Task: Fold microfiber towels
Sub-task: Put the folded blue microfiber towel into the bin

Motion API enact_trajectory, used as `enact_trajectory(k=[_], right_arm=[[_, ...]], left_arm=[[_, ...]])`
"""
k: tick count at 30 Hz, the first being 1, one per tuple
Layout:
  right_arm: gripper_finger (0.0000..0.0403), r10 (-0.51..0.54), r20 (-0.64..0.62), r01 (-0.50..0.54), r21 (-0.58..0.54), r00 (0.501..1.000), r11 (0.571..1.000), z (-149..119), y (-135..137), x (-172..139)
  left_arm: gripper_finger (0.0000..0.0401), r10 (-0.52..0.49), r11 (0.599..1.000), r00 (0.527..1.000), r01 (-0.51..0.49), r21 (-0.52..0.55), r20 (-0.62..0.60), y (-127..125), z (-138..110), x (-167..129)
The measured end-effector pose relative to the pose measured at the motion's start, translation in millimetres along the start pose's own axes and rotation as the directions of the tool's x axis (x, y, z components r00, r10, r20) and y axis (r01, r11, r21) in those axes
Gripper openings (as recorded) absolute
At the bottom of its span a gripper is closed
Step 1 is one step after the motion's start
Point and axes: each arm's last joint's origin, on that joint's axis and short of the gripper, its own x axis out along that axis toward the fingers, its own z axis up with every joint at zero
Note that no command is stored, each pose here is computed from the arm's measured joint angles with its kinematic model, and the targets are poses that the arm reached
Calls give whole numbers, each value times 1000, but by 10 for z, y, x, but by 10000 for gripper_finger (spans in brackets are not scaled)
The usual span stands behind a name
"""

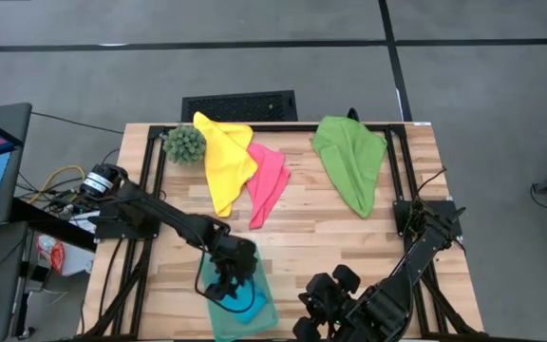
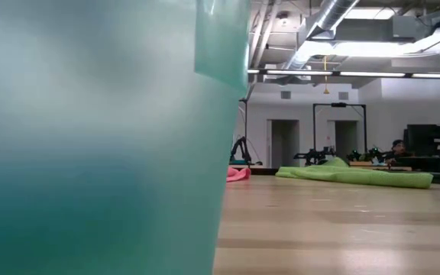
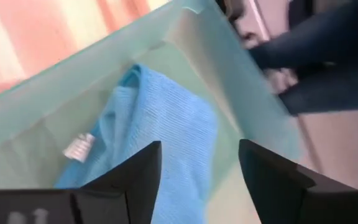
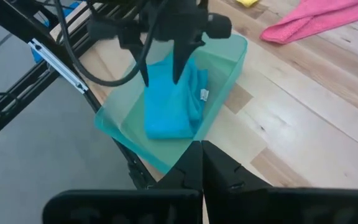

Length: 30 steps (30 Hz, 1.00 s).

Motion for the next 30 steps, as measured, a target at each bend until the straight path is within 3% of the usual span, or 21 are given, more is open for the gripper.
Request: enact_trajectory(k=[4,6,11,14,20,24,27,30], right_arm=[[24,0,0,0,-2,1000,1000,0,0,0],[22,0,0,0,-4,1000,1000,0,0,0],[21,0,1,0,-16,1000,1000,0,0,0],[24,0,2,1,-18,1000,1000,2,0,1],[21,0,0,0,-19,1000,1000,1,0,-1],[21,-2,-6,2,-10,1000,1000,-1,-4,-1],[24,-5,-10,5,-5,1000,1000,-2,-8,-3],[24,-18,-10,18,-18,1000,1000,23,-44,-39]], left_arm=[[190,-115,993,984,109,-47,-139,-116,78,-197],[171,-117,993,968,120,0,-221,-249,68,-255],[112,-28,977,966,81,196,-258,-444,29,-135],[74,51,973,969,6,229,-243,-373,51,66],[16,102,981,941,-41,191,-324,-72,-17,465],[2,111,989,918,-63,136,-380,94,-87,633],[7,33,999,906,-37,0,-421,154,-101,535],[18,-6,996,900,-33,-81,-435,117,-46,239]])
